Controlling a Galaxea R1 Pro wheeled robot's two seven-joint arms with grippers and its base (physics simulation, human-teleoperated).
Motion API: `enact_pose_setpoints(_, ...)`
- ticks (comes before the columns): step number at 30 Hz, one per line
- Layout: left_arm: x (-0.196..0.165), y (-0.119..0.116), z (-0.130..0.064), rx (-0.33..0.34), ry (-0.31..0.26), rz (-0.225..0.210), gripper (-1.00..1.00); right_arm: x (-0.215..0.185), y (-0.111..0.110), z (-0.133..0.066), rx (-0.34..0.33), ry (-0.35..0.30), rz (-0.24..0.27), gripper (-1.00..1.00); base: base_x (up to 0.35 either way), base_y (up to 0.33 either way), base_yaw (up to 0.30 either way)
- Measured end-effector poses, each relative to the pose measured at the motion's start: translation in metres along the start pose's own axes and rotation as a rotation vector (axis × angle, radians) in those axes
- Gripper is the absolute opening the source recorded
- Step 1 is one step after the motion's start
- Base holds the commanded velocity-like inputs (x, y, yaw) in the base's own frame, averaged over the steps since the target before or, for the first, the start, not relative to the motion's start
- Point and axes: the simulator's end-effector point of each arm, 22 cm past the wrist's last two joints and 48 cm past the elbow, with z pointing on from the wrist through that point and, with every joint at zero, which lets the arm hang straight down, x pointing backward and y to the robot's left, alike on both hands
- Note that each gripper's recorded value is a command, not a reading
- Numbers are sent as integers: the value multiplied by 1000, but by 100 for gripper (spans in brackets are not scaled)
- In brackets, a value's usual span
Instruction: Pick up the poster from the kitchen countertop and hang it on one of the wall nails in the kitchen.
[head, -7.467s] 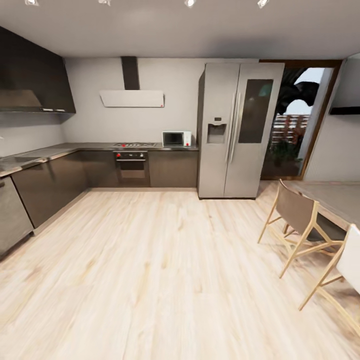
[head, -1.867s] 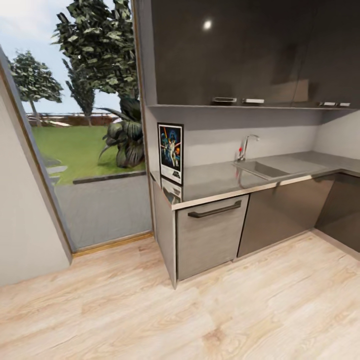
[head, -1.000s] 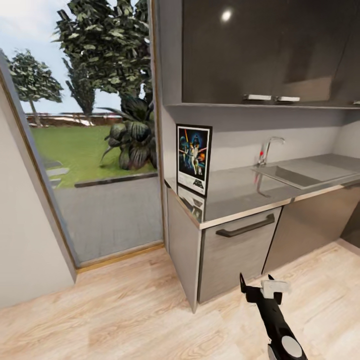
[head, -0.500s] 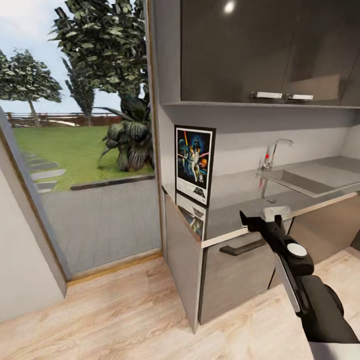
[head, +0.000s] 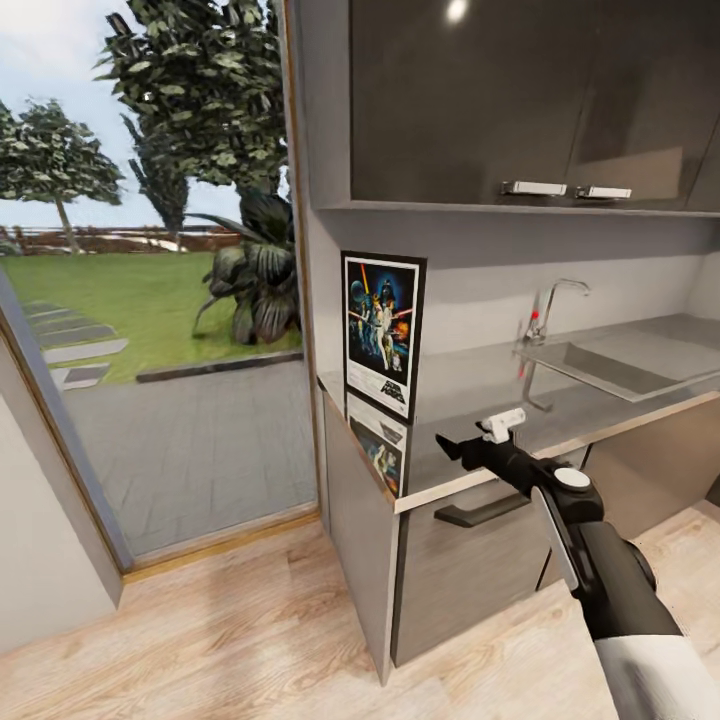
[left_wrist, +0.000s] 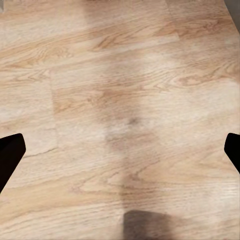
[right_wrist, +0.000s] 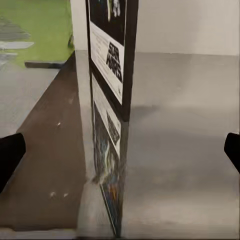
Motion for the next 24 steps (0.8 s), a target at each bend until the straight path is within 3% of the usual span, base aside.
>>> enact_pose_setpoints(3, 0, 0, 0, -1, 0, -2, 100, 6, 17, 5, -46, 5, 23, 100, 4, -2, 0)
enact_pose_setpoints(10, 0, 0, 0, -3, 0, -4, 100, 15, 29, 9, -76, 16, 45, 100, 49, -1, 0)
enact_pose_setpoints(24, 0, 1, 0, -5, 0, -5, 100, 30, 31, 12, -82, 46, 70, 100, 305, 0, 0)
